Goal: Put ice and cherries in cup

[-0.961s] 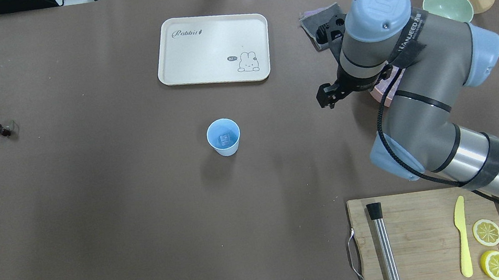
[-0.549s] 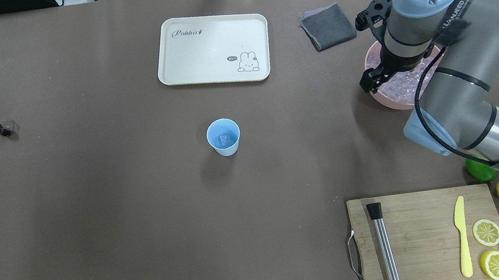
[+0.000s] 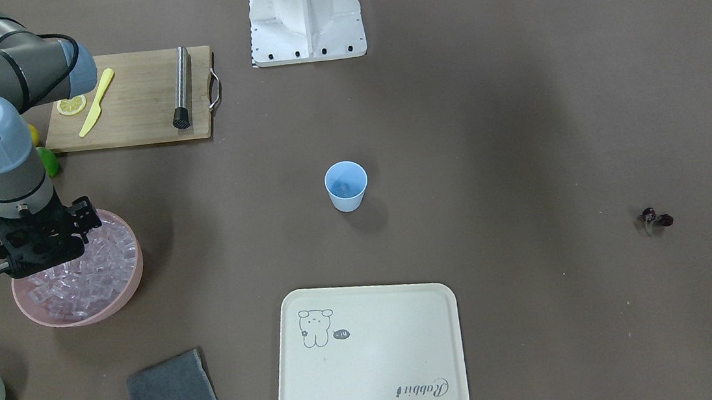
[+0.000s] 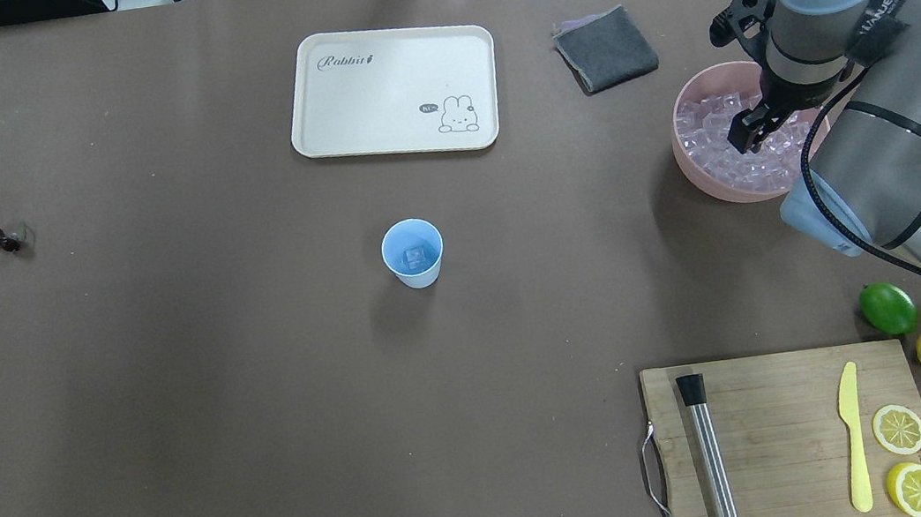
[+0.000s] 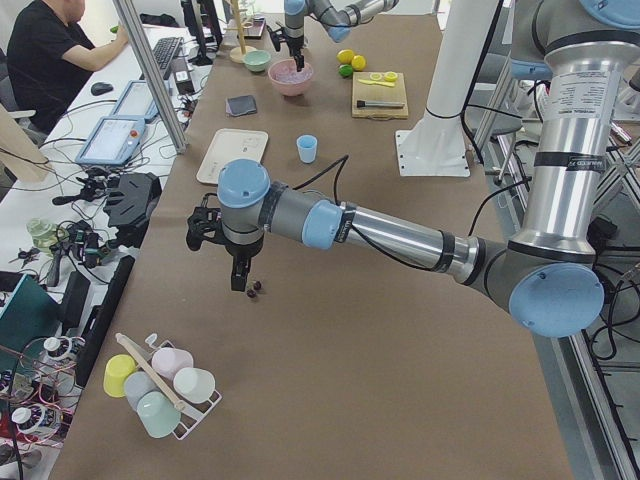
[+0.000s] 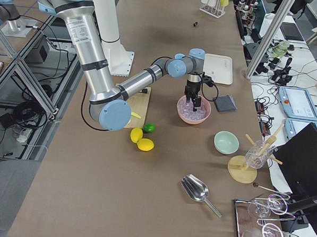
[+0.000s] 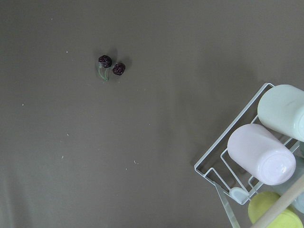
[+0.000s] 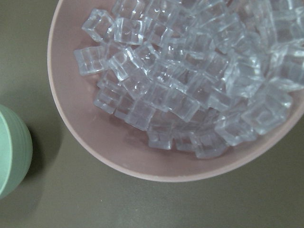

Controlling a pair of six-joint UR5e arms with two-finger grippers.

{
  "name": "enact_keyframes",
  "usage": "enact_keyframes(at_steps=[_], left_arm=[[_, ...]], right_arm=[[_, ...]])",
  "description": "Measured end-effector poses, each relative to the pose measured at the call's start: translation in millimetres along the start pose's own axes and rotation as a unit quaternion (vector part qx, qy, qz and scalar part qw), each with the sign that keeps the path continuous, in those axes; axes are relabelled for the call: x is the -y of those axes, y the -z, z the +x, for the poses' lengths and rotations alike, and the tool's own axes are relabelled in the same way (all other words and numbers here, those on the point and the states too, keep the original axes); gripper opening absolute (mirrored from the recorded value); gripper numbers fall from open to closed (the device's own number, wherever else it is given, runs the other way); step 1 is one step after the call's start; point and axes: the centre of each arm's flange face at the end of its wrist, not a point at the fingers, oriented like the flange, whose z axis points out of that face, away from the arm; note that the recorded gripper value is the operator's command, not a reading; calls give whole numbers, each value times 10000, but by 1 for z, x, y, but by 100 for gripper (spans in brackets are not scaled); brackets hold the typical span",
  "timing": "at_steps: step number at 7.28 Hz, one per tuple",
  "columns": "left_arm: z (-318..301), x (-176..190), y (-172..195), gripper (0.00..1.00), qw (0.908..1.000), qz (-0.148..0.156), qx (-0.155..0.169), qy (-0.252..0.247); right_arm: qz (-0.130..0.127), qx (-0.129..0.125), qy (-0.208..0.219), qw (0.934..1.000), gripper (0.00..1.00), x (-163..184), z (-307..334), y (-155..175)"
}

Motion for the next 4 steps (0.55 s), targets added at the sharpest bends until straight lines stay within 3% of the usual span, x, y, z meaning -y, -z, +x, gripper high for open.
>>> enact_keyframes(at_steps=[2, 4], left_arm=[[1, 0, 0, 98, 10000, 3, -6, 0], [1, 0, 1, 98, 10000, 6, -2, -2]], right_arm=[[-16, -199, 31, 9998, 89, -3, 2, -9], [-63, -303, 104, 9995, 69, -9, -3, -17]])
